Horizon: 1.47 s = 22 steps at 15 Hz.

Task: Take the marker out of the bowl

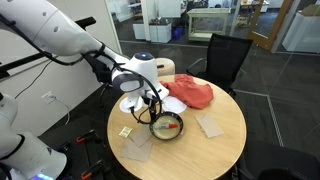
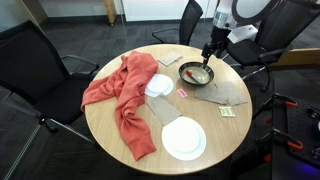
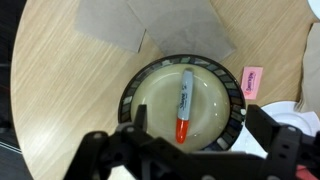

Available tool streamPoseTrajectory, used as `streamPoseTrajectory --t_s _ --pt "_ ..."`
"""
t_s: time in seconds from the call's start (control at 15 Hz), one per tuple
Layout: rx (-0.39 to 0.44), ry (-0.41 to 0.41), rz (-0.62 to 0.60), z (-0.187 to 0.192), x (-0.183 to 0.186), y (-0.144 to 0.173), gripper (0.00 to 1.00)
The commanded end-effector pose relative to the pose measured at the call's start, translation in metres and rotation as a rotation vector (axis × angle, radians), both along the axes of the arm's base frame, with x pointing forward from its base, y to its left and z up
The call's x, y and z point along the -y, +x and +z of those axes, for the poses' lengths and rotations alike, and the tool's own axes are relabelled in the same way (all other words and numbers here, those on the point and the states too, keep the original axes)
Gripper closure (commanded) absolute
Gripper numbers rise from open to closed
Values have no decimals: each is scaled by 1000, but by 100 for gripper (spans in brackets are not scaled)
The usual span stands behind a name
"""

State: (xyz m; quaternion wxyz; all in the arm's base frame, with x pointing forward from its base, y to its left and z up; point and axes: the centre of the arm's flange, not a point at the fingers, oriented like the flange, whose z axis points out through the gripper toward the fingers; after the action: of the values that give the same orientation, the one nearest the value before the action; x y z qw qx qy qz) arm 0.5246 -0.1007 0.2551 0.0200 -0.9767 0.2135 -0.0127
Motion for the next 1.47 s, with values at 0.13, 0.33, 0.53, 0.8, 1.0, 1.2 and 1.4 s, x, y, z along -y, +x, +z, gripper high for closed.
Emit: streamPoseTrajectory --t_s 0.13,0.33,0.53,0.8,1.0,1.2,1.4 --pt "12 -17 2 -40 10 35 0" --pt "17 -34 1 -59 10 43 0" --pt "27 -44 4 -74 12 50 0" --pt "32 -55 3 -89 10 57 0" --pt "24 -62 6 -99 9 60 0" --pt "16 -69 10 -108 8 63 0" --pt "11 -78 11 -116 9 66 0"
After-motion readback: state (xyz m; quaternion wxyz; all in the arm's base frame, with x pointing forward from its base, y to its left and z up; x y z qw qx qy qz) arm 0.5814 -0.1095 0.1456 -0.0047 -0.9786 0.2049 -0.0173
